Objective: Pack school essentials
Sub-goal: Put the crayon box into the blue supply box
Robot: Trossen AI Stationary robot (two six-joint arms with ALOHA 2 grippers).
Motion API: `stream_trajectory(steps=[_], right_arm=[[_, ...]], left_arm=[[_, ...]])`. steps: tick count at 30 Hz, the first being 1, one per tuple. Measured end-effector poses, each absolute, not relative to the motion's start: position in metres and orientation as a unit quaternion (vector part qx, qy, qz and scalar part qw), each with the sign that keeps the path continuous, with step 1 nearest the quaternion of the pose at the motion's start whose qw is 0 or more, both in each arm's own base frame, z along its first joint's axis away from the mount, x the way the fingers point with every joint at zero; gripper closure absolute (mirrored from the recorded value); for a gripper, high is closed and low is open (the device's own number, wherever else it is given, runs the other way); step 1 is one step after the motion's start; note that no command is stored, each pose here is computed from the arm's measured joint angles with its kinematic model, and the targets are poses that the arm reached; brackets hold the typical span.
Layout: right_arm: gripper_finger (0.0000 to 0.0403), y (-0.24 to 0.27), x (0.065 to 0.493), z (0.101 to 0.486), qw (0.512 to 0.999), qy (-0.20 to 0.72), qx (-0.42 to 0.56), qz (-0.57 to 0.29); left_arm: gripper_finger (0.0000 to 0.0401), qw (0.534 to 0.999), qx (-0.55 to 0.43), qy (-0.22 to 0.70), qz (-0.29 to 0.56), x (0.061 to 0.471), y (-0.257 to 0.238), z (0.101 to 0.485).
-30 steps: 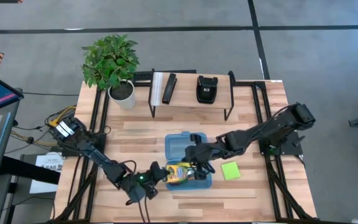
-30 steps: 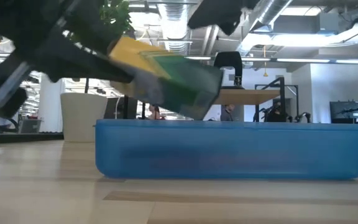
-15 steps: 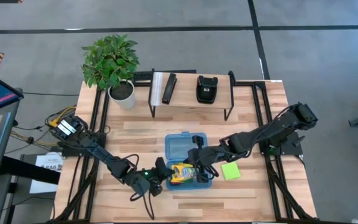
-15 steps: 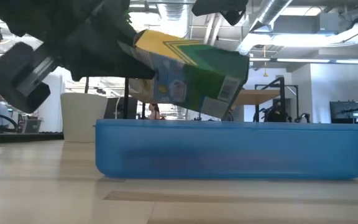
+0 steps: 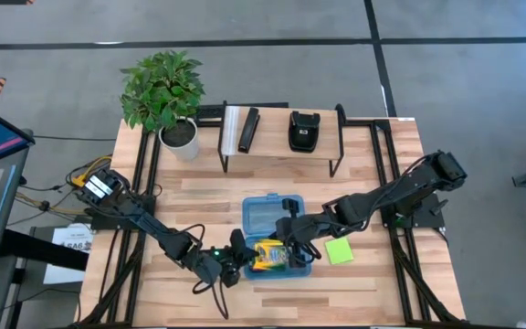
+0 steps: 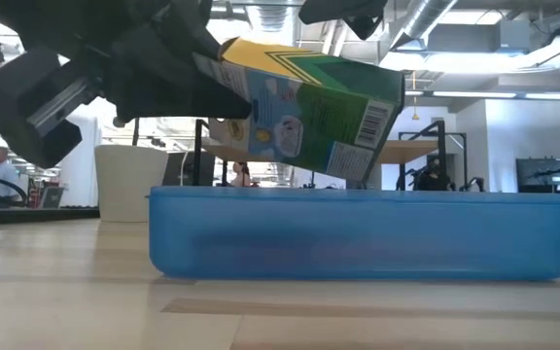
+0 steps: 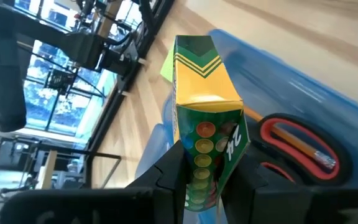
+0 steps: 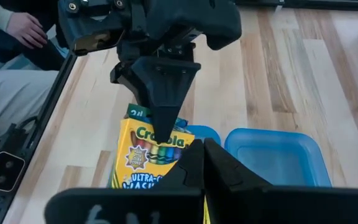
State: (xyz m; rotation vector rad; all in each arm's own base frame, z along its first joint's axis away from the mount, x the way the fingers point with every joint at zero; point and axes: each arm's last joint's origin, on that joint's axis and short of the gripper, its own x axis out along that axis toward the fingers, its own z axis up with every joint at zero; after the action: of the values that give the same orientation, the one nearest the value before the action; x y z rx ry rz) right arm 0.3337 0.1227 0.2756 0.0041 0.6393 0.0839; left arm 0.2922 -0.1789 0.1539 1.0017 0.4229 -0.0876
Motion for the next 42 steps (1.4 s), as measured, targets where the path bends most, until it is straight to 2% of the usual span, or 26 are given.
stream_trajectory(steps=[7,17,25,32,42], right_arm=[[0.0389,0.123,0.334,0.276,0.948,0.314,0.002,0.041],[0.0389,0.123,0.334,0.276,0.949,0.314,0.002,0.041],[0.0389,0.122,0.334,0.276,0.949,0.314,0.002,0.041],[0.0387,0.122,0.334,0.276,0.948,0.315,0.002,0.041],[0.0389,0.127,0.325,0.272,0.937,0.347,0.006,0.026]], left_arm=[[0.0336,0.862,0.458,0.212,-0.041,0.296,-0.172,0.152],[0.028,0.867,0.448,0.214,-0.042,0.301,-0.164,0.152],[0.0278,0.867,0.447,0.211,-0.057,0.301,-0.165,0.152],[0.0286,0.858,0.465,0.208,-0.062,0.3,-0.167,0.152],[0.0342,0.855,0.474,0.199,-0.064,0.301,-0.168,0.154]])
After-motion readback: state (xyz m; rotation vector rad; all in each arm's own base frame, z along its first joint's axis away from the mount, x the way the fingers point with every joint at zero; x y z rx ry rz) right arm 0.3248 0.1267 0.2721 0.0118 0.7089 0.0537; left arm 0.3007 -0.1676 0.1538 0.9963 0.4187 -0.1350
